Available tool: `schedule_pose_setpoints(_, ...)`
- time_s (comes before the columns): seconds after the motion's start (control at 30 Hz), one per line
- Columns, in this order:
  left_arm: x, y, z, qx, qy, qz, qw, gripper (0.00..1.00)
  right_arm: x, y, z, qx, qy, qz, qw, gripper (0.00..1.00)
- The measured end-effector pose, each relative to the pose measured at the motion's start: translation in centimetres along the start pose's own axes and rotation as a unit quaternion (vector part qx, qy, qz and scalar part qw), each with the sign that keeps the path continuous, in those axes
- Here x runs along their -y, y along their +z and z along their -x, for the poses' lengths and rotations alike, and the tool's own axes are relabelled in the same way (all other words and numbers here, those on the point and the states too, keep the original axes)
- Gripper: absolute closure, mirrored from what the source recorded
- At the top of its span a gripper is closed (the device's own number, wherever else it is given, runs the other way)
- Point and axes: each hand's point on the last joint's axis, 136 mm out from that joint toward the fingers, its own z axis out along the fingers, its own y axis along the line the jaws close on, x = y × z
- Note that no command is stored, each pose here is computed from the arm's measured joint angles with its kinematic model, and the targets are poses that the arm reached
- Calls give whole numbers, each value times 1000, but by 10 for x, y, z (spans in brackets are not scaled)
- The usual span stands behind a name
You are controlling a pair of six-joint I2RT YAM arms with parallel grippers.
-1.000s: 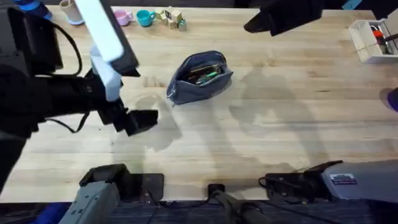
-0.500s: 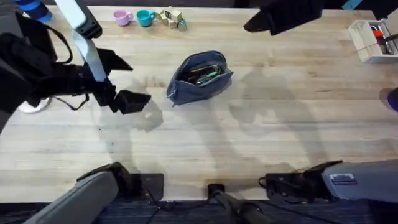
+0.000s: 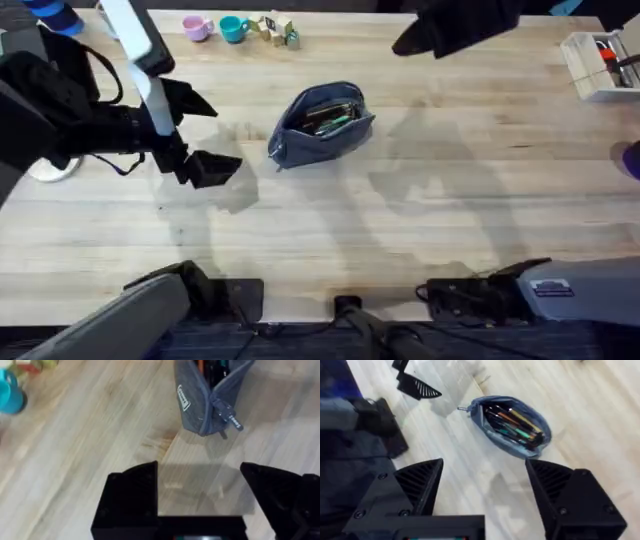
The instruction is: Unzip the bag, pick up the pens from the table one at a time and place them inside, then zip the bag closed.
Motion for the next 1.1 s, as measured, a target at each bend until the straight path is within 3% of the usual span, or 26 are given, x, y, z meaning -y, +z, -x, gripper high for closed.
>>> schedule_pose_setpoints(0.2, -2, -4, 0, 12, 53, 5, 999, 8, 0, 21, -11, -17, 91, 25, 995, 5)
schedule_pose_setpoints(0.47, -10, -15, -5, 27, 55, 26, 998, 8, -6, 73, -13, -24, 169, 50, 984, 5)
schedule_pose_setpoints(0.6, -10, -16, -5, 29, 56, 28, 998, 8, -1, 91, -15, -35, 203, 5, 979, 6)
schedule_pose_setpoints(0.63, -10, -16, -5, 32, 58, 27, 997, 8, 0, 100, -12, -38, 215, -42, 975, 6)
schedule_pose_setpoints(0.97, -10, -16, -4, 33, 60, 27, 997, 8, -38, 121, -10, -58, 180, -113, 975, 5)
schedule_pose_setpoints(1.1, -10, -16, -4, 33, 61, 27, 997, 8, -47, 132, -21, -75, 174, -121, 974, 4)
